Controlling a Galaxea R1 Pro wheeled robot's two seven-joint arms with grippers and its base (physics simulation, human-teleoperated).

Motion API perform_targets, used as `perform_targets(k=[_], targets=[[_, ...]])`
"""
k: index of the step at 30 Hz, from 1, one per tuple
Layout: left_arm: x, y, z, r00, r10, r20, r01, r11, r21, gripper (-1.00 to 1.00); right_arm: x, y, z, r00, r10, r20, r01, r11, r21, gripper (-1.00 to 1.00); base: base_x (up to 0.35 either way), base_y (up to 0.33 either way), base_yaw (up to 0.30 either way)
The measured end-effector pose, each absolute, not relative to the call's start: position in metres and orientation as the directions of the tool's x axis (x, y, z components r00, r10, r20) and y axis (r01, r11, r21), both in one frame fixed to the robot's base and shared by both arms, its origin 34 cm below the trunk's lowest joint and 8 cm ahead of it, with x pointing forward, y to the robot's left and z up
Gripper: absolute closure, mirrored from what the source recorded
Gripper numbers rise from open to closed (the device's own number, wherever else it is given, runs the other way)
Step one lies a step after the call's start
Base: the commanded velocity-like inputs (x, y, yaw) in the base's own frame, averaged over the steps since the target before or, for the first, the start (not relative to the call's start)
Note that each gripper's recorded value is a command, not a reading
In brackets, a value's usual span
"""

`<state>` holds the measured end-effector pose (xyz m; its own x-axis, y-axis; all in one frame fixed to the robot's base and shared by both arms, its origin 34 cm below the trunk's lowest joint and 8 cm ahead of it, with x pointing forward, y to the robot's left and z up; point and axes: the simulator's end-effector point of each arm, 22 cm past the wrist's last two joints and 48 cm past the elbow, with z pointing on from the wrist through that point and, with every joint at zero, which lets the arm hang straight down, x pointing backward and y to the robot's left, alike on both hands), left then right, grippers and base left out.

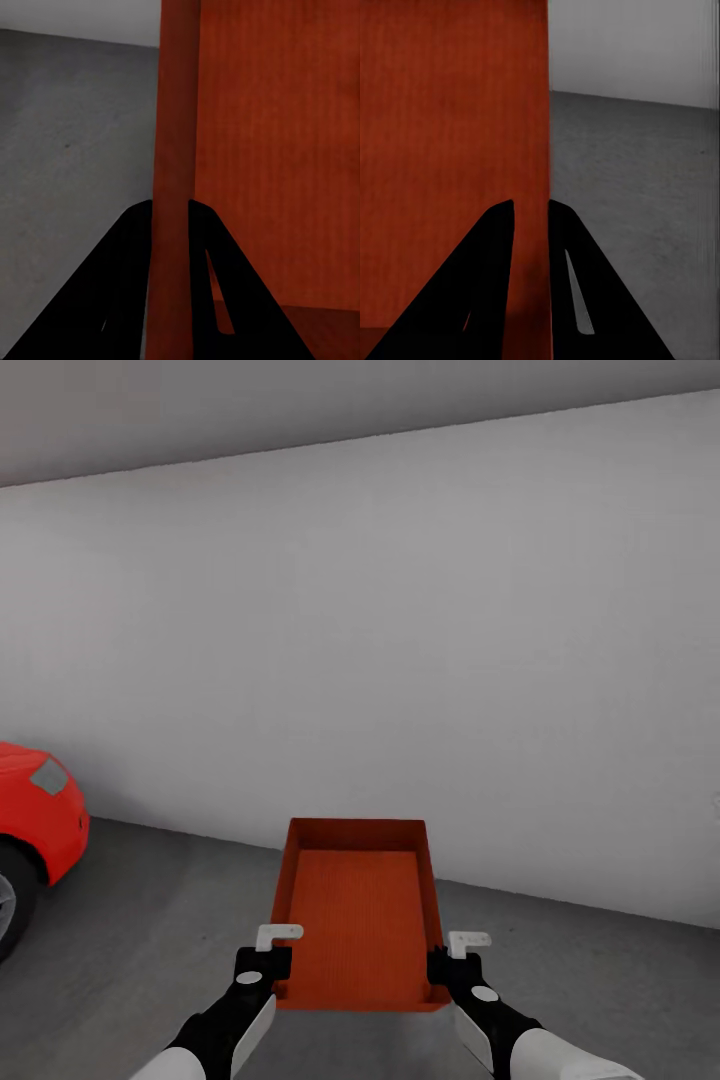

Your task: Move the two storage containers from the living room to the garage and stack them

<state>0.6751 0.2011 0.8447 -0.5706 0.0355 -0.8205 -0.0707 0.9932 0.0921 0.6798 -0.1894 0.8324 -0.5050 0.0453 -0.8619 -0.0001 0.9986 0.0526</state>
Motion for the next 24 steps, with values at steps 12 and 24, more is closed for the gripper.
perform_targets(k=[12,24], targets=[[0.6752,0.2015,0.8448,-0.57,0.036,-0.821,-0.071,0.993,0.092,1.0,0.6798,-0.189,0.8325,-0.505,0.045,-0.862,0.0,0.999,0.052,1.0,0.322,0.084,-0.175],[0.6751,0.2014,0.8447,-0.57,0.035,-0.821,-0.071,0.993,0.092,1.0,0.6798,-0.1891,0.8325,-0.505,0.045,-0.862,0.0,0.999,0.052,1.0,0.322,0.084,-0.002]])
